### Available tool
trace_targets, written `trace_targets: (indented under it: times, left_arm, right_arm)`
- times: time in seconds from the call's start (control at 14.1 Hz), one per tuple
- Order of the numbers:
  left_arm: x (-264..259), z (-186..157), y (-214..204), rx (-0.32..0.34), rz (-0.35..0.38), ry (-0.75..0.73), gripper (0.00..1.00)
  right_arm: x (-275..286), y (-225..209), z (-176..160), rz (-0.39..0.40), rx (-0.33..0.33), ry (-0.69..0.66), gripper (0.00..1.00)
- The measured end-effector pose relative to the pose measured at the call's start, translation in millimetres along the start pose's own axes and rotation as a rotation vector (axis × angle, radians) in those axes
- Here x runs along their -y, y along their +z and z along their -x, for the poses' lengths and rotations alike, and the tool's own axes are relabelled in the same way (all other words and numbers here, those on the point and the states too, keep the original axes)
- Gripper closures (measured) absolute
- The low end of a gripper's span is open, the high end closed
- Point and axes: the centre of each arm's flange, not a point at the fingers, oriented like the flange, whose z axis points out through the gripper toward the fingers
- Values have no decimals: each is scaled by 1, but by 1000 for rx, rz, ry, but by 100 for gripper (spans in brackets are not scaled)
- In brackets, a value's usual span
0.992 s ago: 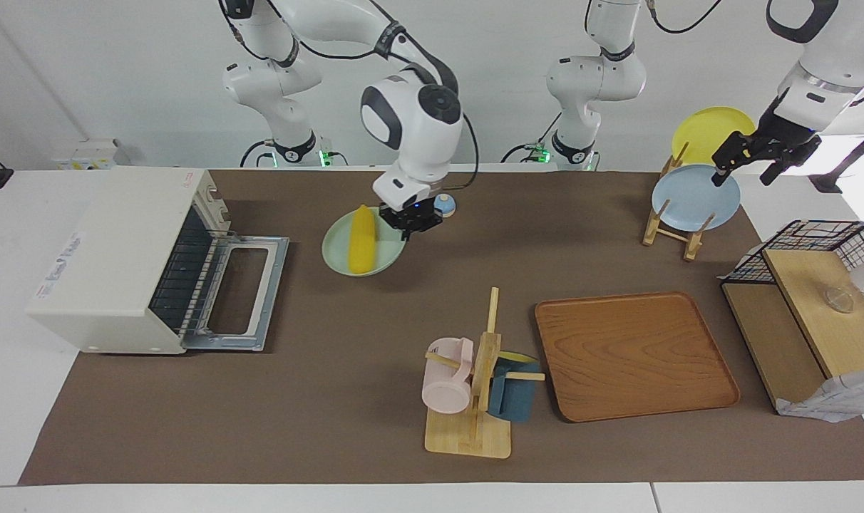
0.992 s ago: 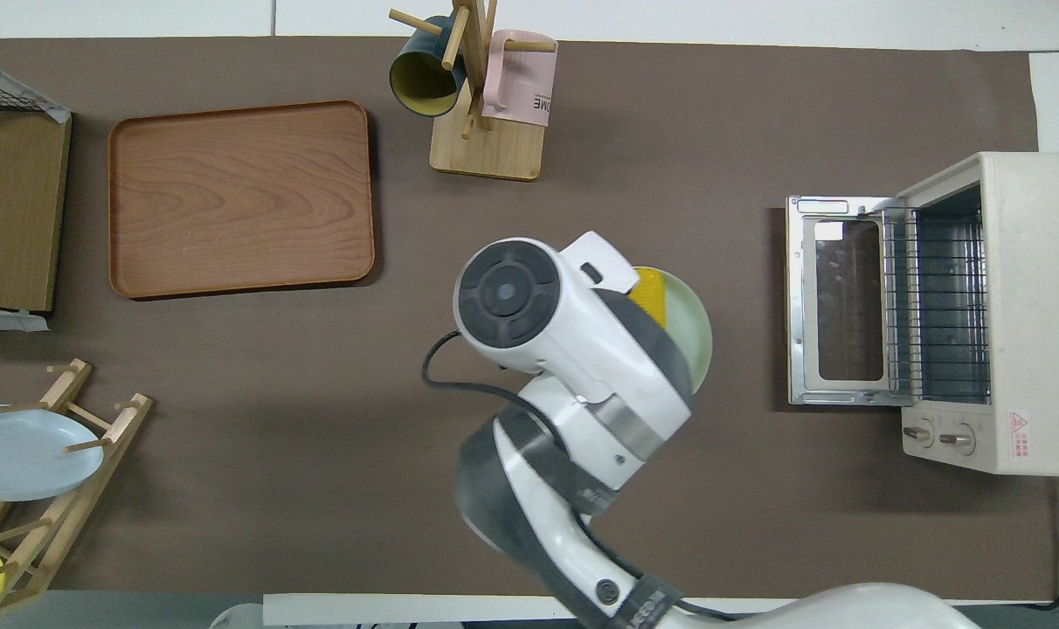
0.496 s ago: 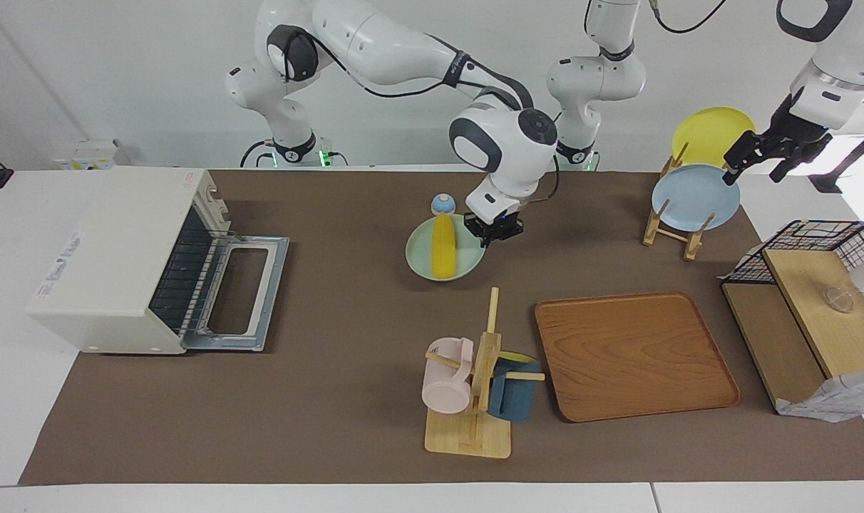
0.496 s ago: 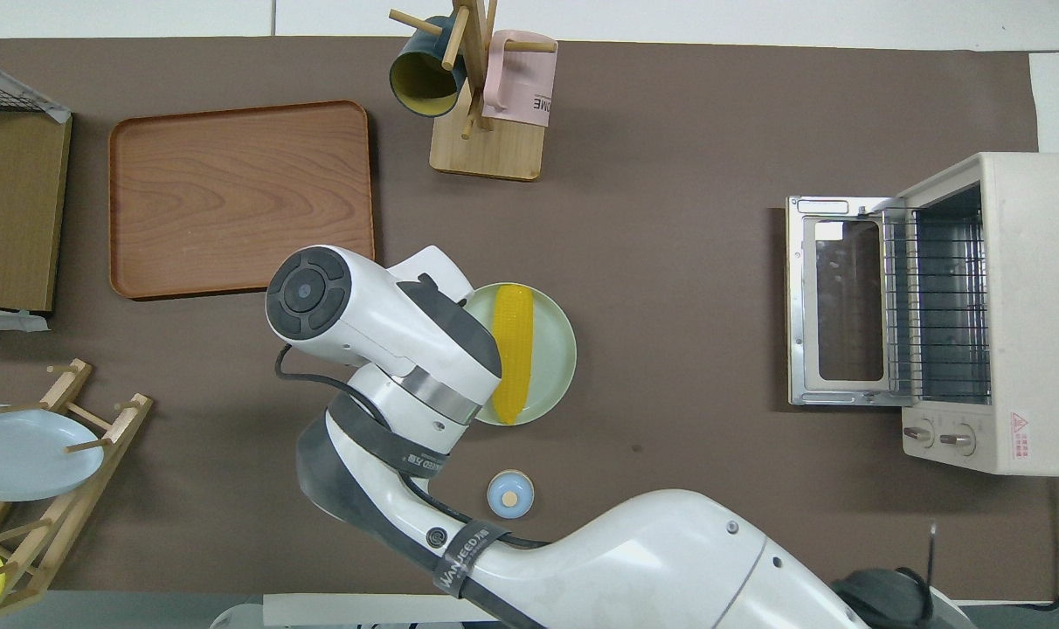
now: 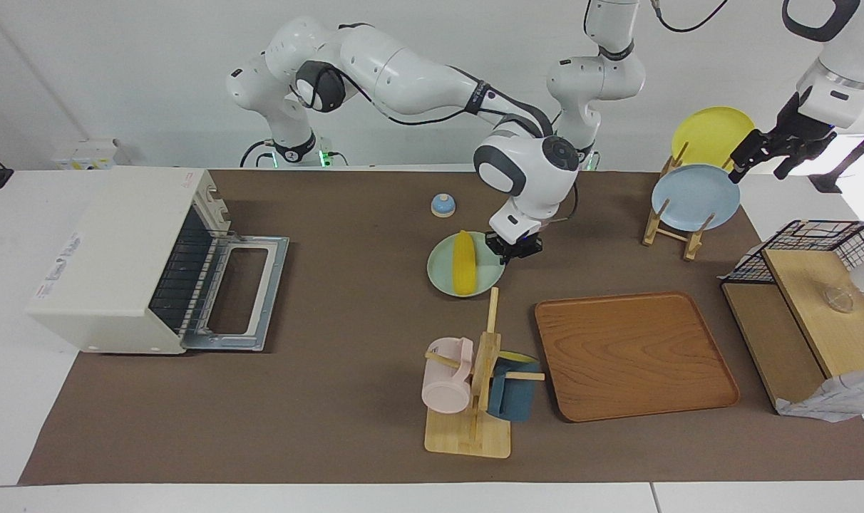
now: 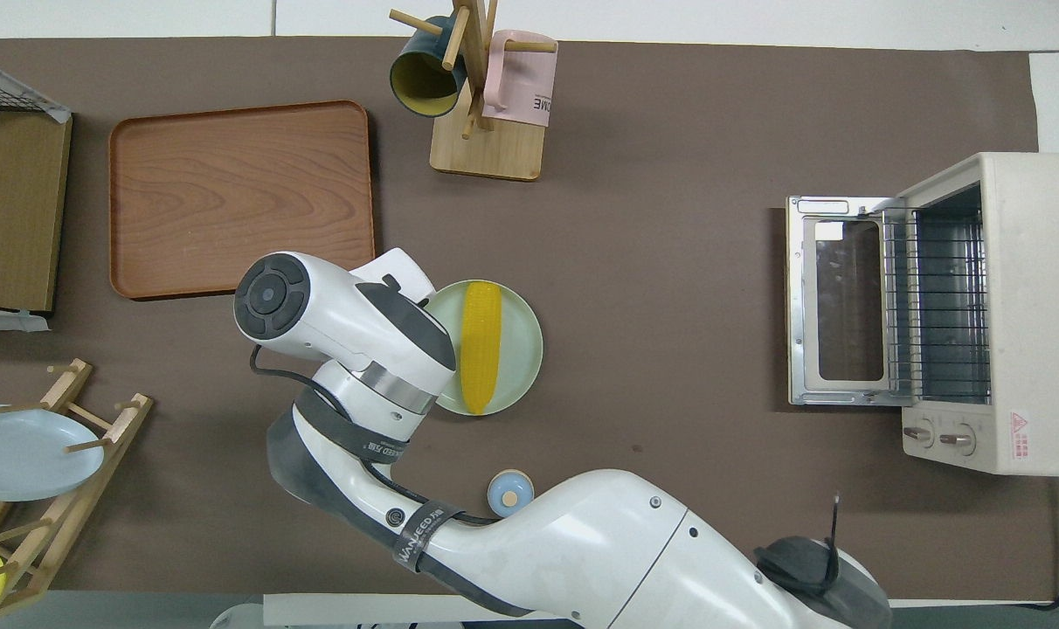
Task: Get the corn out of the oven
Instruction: 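Pull the plate out and set it on the table with the right gripper, then release the plate and raise the right gripper toward the oven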
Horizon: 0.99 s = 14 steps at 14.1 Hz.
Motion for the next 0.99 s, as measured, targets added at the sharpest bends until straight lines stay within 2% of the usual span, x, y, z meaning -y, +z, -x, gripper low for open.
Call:
trace_targets:
  times: [0.07, 0.43, 0.57, 0.71, 0.85, 0.99]
  left_arm:
    - [0, 0, 0, -1, 0, 0, 0]
    - [0, -1, -1, -10, -1, 1, 0]
    - [-3, -2, -1, -14, -2, 5, 0]
    - [-7, -3, -2, -21, -4, 13, 0]
    - [-10, -3, -1, -22, -5, 19, 0]
    - [-17, -4, -1, -24, -5, 34, 0]
  right_arm:
    - [-4, -4, -3, 8, 1, 7, 93]
    - [-72, -73, -48, 33, 11, 51, 38]
    - [-117, -106, -74, 27, 10, 14, 19]
    - [-189, -145, -107, 27, 17, -54, 2]
    - [-268, -164, -139, 25, 29, -112, 2]
    - [-337, -161, -166, 26, 56, -155, 2]
